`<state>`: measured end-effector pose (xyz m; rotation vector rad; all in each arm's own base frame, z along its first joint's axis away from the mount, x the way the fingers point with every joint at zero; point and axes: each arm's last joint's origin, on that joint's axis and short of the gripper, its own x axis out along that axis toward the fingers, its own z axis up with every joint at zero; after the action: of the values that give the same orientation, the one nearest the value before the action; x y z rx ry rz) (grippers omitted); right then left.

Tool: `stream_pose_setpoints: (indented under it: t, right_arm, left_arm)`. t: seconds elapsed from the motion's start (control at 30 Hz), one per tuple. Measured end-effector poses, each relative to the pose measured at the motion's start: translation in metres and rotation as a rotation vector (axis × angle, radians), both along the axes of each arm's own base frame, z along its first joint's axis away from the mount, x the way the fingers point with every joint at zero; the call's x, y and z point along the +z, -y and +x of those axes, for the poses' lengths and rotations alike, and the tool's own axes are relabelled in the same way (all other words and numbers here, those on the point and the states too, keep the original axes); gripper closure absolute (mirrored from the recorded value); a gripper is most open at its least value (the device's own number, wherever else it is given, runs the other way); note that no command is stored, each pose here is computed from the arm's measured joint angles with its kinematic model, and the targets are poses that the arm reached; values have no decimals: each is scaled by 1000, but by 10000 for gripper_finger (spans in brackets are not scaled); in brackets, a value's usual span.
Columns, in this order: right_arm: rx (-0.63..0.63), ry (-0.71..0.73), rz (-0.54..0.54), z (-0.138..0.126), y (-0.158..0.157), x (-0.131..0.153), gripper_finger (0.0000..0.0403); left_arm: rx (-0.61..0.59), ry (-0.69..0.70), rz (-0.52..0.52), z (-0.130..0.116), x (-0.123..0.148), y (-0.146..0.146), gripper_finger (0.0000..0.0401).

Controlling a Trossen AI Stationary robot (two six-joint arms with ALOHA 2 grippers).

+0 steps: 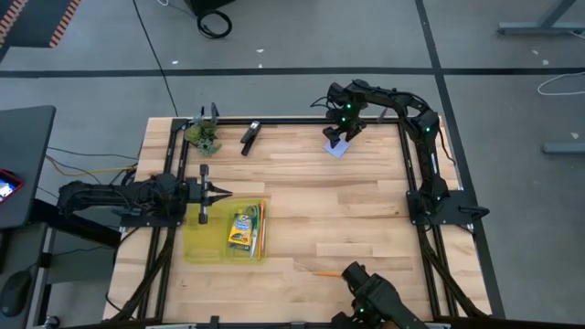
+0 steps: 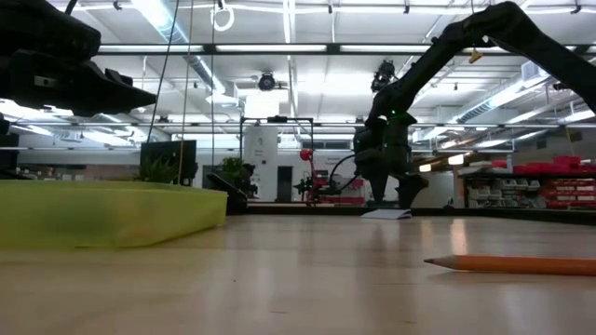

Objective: Pack school essentials
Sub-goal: Put the white sticky notes into the yellow pencil box

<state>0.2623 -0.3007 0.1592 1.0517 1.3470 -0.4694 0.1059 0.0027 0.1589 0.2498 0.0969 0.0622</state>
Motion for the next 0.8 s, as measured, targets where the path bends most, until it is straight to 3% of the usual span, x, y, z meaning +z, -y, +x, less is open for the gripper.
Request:
stream_pose_setpoints:
  t: [0.8]
  right_arm:
    - [51, 239, 82, 14, -3, 3, 36]
  left_arm:
    - [0, 0, 0, 0, 0, 0, 368]
